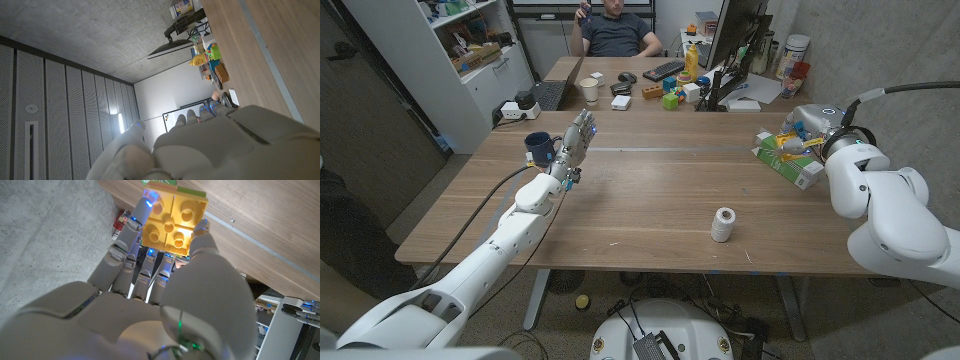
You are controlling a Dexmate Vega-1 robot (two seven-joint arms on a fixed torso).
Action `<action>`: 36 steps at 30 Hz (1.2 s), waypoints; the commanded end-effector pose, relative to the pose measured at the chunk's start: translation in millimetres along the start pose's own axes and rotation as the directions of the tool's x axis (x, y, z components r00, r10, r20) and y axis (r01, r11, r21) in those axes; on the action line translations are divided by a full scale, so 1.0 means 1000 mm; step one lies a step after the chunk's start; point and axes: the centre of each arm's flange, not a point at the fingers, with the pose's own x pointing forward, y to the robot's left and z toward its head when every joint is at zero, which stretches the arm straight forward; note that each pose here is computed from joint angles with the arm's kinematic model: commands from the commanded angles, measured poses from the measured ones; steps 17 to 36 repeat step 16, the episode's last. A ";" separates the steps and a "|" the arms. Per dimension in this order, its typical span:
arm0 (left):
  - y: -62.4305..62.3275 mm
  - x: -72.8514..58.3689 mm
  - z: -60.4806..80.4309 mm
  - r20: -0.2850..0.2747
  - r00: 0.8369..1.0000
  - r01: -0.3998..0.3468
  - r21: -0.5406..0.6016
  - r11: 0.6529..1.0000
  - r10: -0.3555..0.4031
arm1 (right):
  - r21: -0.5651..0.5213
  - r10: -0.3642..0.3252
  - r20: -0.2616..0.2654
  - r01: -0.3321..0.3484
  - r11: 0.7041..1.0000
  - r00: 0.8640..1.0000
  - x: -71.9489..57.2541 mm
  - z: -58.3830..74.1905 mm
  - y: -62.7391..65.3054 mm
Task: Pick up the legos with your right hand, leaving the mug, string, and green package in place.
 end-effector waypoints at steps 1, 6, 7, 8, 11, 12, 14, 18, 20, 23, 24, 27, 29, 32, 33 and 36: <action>0.002 -0.002 0.003 0.009 1.000 -0.003 0.001 1.000 0.003 | -0.005 -0.023 0.005 0.023 1.000 1.000 -0.003 0.002 -0.005; 0.003 -0.004 0.002 0.008 1.000 -0.004 0.000 1.000 0.004 | -0.004 -0.025 0.006 0.025 1.000 1.000 -0.004 0.003 -0.006; 0.003 -0.004 0.002 0.009 1.000 -0.005 0.000 1.000 0.005 | -0.006 -0.026 0.006 0.026 1.000 1.000 -0.004 0.004 -0.006; 0.003 -0.004 0.002 0.009 1.000 -0.005 0.001 1.000 0.005 | -0.008 -0.027 0.006 0.027 1.000 1.000 -0.004 0.004 -0.006; 0.004 -0.005 0.002 0.010 1.000 -0.005 0.001 1.000 0.005 | -0.008 -0.028 0.007 0.028 1.000 1.000 -0.005 0.005 -0.007; 0.004 -0.005 0.002 0.011 1.000 -0.007 0.000 1.000 0.007 | -0.007 -0.028 0.007 0.028 1.000 1.000 -0.005 0.005 -0.007; 0.005 -0.006 0.003 0.012 1.000 -0.007 0.000 1.000 0.007 | -0.008 -0.027 0.009 0.027 1.000 1.000 -0.005 0.006 -0.007; 0.005 -0.006 0.003 0.013 1.000 -0.008 0.000 1.000 0.008 | -0.009 -0.027 0.011 0.028 1.000 1.000 -0.005 0.006 -0.007; 0.005 -0.006 0.003 0.013 1.000 -0.008 0.000 1.000 0.008 | -0.009 -0.027 0.011 0.028 1.000 1.000 -0.005 0.006 -0.007; 0.005 -0.006 0.003 0.013 1.000 -0.008 0.000 1.000 0.008 | -0.009 -0.027 0.011 0.028 1.000 1.000 -0.005 0.006 -0.007; 0.005 -0.006 0.003 0.013 1.000 -0.008 0.000 1.000 0.008 | -0.009 -0.027 0.011 0.028 1.000 1.000 -0.005 0.006 -0.007; 0.005 -0.006 0.003 0.013 1.000 -0.008 0.000 1.000 0.008 | -0.009 -0.027 0.011 0.028 1.000 1.000 -0.005 0.006 -0.007; 0.005 -0.006 0.003 0.013 1.000 -0.008 0.000 1.000 0.008 | -0.009 -0.027 0.011 0.028 1.000 1.000 -0.005 0.006 -0.007; 0.005 -0.006 0.003 0.013 1.000 -0.008 0.000 1.000 0.008 | -0.009 -0.027 0.011 0.028 1.000 1.000 -0.005 0.006 -0.007; 0.005 -0.006 0.003 0.013 1.000 -0.008 0.000 1.000 0.008 | -0.009 -0.027 0.011 0.028 1.000 1.000 -0.005 0.006 -0.007; 0.005 -0.006 0.003 0.013 1.000 -0.008 0.000 1.000 0.008 | -0.009 -0.027 0.011 0.028 1.000 1.000 -0.005 0.006 -0.007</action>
